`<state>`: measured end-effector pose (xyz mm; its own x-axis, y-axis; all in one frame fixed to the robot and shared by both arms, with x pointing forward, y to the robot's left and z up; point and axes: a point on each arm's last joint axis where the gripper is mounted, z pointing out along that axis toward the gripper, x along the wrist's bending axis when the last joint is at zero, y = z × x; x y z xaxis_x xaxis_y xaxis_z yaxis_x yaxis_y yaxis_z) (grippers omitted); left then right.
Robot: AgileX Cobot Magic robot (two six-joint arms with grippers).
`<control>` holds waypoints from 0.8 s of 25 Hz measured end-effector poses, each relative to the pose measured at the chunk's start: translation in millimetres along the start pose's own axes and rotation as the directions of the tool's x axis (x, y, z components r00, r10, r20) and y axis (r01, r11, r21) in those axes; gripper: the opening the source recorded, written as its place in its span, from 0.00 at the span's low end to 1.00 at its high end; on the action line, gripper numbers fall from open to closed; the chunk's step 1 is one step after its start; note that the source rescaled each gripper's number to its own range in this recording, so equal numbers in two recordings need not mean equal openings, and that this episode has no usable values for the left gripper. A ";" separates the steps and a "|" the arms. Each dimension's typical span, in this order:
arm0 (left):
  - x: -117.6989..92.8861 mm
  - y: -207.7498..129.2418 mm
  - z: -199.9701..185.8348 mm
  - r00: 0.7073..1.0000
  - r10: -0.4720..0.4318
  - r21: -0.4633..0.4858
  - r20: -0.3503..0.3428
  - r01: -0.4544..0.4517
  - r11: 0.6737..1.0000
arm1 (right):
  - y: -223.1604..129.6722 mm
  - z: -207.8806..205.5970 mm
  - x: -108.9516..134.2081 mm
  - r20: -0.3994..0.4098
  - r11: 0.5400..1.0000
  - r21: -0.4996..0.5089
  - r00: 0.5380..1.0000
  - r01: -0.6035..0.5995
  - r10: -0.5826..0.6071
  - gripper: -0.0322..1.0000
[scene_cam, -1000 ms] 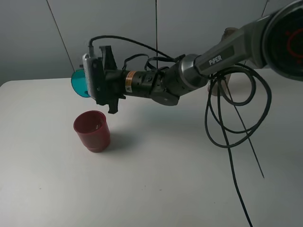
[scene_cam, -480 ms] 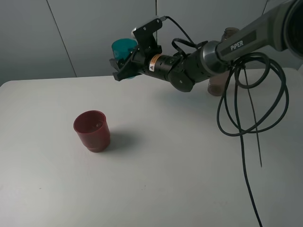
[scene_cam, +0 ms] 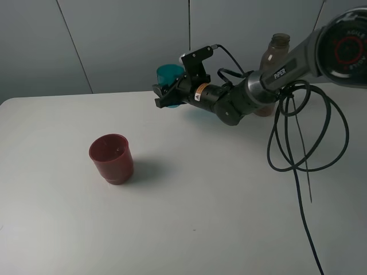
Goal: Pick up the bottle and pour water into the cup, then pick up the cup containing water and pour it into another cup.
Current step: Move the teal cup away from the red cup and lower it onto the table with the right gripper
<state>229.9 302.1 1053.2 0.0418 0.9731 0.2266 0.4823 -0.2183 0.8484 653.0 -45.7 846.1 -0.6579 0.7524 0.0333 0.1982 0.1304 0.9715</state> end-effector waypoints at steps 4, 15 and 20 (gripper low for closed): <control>0.0 0.0 0.0 1.000 0.000 0.000 0.000 0.000 1.000 | -17.4 2.6 0.0 -0.003 1.000 0.018 1.000 -0.010 0.010 0.07; 0.0 0.0 0.0 1.000 0.000 0.000 0.000 0.000 1.000 | -35.3 7.1 -1.7 0.009 0.999 0.045 1.000 -0.029 0.029 0.07; 0.0 0.0 0.0 1.000 0.000 0.000 0.000 0.000 1.000 | -40.7 7.4 -1.6 0.008 0.998 0.052 0.999 -0.032 0.032 0.07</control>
<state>229.9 302.1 1053.2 0.0418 0.9731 0.2266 0.4823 -0.2183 0.8484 651.3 -47.4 804.7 -0.6453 0.7614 0.0620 0.2566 0.1396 0.9564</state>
